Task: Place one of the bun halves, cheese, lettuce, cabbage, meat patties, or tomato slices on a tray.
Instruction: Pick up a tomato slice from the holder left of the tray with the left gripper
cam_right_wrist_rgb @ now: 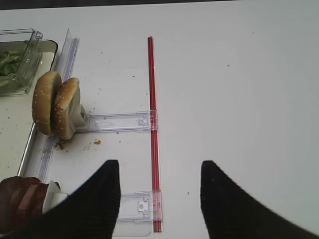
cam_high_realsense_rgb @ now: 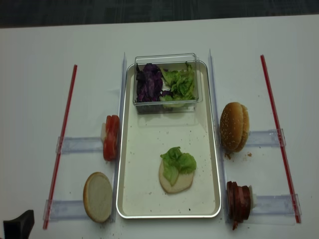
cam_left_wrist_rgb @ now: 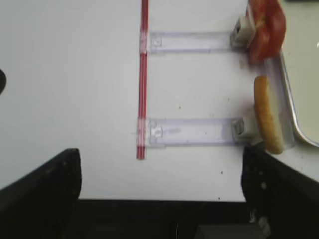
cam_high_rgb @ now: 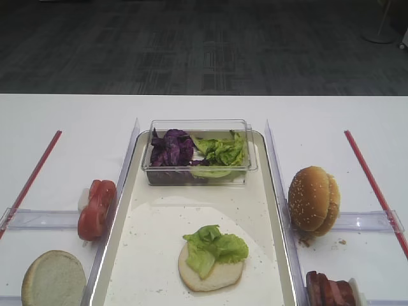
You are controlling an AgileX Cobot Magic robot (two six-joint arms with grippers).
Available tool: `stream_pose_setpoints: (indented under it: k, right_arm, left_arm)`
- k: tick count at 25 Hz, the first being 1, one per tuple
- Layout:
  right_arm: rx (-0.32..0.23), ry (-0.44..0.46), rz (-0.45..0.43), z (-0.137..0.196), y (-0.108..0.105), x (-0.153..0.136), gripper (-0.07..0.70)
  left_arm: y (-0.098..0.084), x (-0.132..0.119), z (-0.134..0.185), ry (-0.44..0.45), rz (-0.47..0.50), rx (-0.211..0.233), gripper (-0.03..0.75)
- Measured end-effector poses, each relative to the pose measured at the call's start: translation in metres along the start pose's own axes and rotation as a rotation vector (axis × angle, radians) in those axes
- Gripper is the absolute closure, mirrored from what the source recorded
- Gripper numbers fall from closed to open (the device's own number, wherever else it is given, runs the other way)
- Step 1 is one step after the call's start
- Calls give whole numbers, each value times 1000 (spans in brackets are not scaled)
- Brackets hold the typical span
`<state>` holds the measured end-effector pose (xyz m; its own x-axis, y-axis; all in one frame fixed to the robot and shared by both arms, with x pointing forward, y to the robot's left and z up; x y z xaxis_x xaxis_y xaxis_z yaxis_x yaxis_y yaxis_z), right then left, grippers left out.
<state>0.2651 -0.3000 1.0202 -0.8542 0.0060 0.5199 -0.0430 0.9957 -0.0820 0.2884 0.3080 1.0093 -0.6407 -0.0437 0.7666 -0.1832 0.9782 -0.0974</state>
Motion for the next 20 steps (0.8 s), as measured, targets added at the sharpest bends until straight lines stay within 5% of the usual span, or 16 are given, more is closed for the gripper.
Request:
stream_pose_setpoints:
  k: [11, 20]
  right_arm:
    - [0, 0, 0, 0, 0, 0, 286]
    - [0, 0, 0, 0, 0, 0, 294]
  left_arm:
    - [-6, -59, -13, 507, -121, -25, 118]
    - [-7, -72, -14, 584, -138, -31, 118]
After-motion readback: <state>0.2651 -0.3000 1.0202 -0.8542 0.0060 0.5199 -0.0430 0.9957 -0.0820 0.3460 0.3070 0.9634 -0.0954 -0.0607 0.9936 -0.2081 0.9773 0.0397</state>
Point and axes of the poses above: a point on each arm's last joint axis where the gripper is mounted, x pointing back along that axis away from the gripper, y along the wrist's bending axis when the last joint is at zero, z = x × y, the point moved 4 cm from there along -x, pointing out along that axis toward the gripper, and after that the axes turned 8 degrees about x, right-handed, at the moved point
